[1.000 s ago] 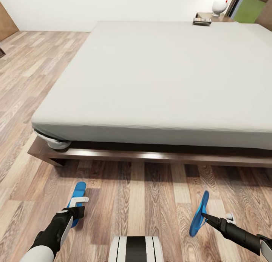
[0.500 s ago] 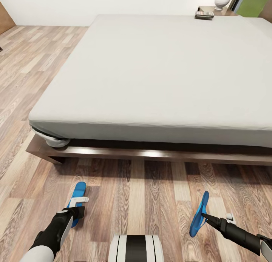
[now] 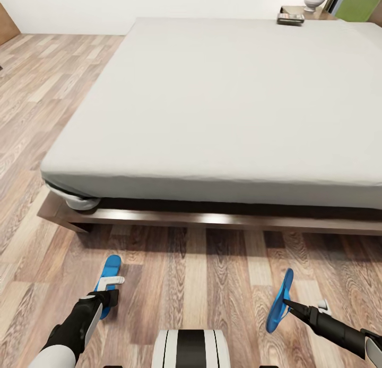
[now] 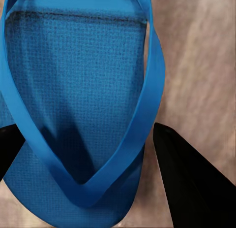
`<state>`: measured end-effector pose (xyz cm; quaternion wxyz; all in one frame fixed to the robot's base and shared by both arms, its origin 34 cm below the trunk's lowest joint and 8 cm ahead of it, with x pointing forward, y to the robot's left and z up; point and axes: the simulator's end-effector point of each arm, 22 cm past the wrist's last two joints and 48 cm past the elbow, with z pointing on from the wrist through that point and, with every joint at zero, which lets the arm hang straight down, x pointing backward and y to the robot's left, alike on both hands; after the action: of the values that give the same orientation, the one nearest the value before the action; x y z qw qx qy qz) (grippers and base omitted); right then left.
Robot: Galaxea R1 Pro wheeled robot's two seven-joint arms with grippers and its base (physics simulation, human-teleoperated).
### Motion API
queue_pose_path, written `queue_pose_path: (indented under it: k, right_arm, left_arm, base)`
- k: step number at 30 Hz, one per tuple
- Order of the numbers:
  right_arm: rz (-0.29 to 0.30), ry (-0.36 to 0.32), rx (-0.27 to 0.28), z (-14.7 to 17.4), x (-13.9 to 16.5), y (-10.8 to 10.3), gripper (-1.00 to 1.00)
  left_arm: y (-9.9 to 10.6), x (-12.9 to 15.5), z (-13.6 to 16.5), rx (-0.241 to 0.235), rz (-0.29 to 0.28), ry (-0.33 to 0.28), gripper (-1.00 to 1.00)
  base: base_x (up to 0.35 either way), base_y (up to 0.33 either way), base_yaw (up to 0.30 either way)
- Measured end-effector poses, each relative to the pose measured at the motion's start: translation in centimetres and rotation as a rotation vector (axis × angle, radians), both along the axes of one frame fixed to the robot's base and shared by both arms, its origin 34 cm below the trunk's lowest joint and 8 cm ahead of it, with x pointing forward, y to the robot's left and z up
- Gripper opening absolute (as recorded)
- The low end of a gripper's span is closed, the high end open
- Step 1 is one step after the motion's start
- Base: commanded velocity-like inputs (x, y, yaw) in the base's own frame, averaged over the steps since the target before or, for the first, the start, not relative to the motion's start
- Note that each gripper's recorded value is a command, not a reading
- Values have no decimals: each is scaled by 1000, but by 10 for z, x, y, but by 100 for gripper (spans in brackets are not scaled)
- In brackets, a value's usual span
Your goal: In the bedroom, move the book from the bed onto either nightstand, and place the two sandals side by side next to the bed.
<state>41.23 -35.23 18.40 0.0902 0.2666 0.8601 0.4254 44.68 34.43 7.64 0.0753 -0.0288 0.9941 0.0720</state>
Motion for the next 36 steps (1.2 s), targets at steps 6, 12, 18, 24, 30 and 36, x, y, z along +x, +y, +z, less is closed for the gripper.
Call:
queue_pose_path:
  k: [6, 12, 18, 24, 30, 36]
  right_arm:
    - [0, 0, 0, 0, 0, 0, -100]
    - [0, -1, 0, 0, 0, 0, -100]
    - [0, 0, 0, 0, 0, 0, -100]
    - [0, 0, 0, 0, 0, 0, -100]
    - [0, 16, 0, -6, -5, 0, -100]
    - [0, 16, 0, -6, -5, 0, -100]
  left_arm:
    - [0, 1, 0, 0, 1, -2, -100]
    - [0, 0, 0, 0, 1, -2, -100]
    - [0, 0, 0, 0, 2, -2, -100]
    - [0, 0, 0, 0, 2, -2, -100]
    - [0, -6, -6, 0, 2, 14, -100]
    - [0, -7, -6, 0, 2, 15, -100]
  base:
    - [17, 21, 0]
    - [88, 143, 0]
    - [9, 12, 0]
    - [0, 0, 0]
    - [0, 0, 0]
    - [0, 0, 0]
